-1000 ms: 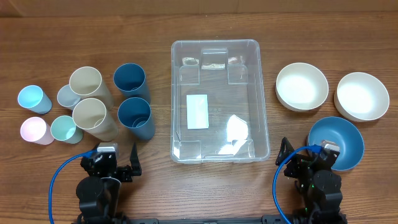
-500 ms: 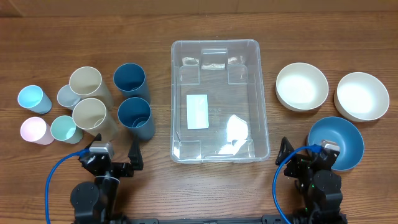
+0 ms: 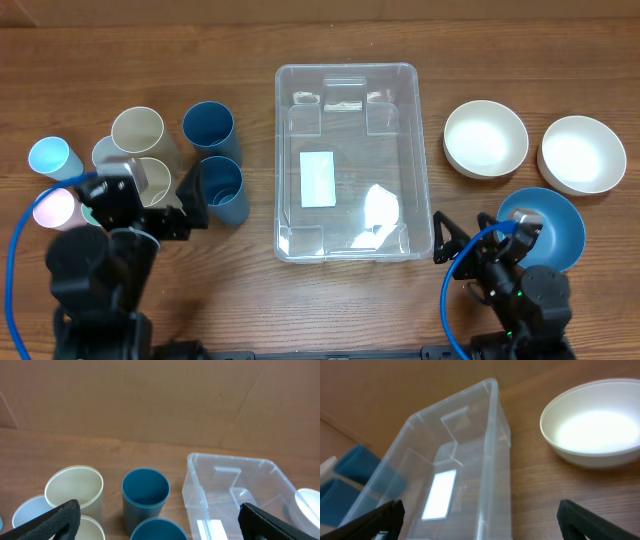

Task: Pack container
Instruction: 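Move the right gripper to the cream bowl and grasp its rim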

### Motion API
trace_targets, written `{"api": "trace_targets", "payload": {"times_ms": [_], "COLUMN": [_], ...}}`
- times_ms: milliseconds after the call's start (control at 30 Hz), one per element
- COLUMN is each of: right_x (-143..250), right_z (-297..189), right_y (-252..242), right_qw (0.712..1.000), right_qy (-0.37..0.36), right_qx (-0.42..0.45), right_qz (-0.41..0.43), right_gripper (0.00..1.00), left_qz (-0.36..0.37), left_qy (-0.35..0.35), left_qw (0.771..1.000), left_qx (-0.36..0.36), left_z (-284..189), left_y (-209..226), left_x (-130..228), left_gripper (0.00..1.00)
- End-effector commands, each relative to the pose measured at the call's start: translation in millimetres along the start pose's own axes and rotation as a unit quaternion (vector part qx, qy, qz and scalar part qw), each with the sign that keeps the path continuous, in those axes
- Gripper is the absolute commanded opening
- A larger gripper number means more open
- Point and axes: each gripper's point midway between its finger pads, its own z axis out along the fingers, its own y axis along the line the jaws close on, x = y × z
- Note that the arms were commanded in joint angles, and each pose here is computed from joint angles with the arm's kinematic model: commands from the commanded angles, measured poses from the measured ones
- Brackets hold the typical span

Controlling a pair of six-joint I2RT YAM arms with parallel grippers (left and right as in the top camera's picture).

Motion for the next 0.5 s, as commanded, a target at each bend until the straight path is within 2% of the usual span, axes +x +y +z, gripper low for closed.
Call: {"api": "trace_targets", "payload": {"times_ms": [0, 167, 267, 400, 467], "right_x": [-47, -101, -127, -135, -131], "right_z": [-5, 6, 19, 41, 51], "right_y": [13, 14, 24, 16, -6], "right_qw": [0.999, 0.987, 0.981, 0.972, 0.966], "right_qy": [0.008, 0.075, 0.109, 0.151, 0.165], "right_qx": [0.036, 0.124, 0.134, 0.163, 0.196], "right_qz": [-0.023, -0.072, -0.088, -0.080, -0.038], "right_gripper": [1.00, 1.00, 1.00, 1.00, 1.00], "left_qz": [-0.001, -0.009, -0.014, -0.008, -0.001], "left_qy": [0.000, 0.044, 0.083, 0.115, 0.125], "left_qw": [1.000, 0.998, 0.996, 0.992, 0.991], "left_qx": [0.001, -0.038, -0.043, -0.046, -0.046], "left_z": [5, 30, 45, 61, 64], "left_y": [-5, 10, 14, 17, 18], "left_x": [-37, -44, -42, -42, -38], "left_gripper": [1.00, 1.00, 1.00, 1.00, 1.00]}}
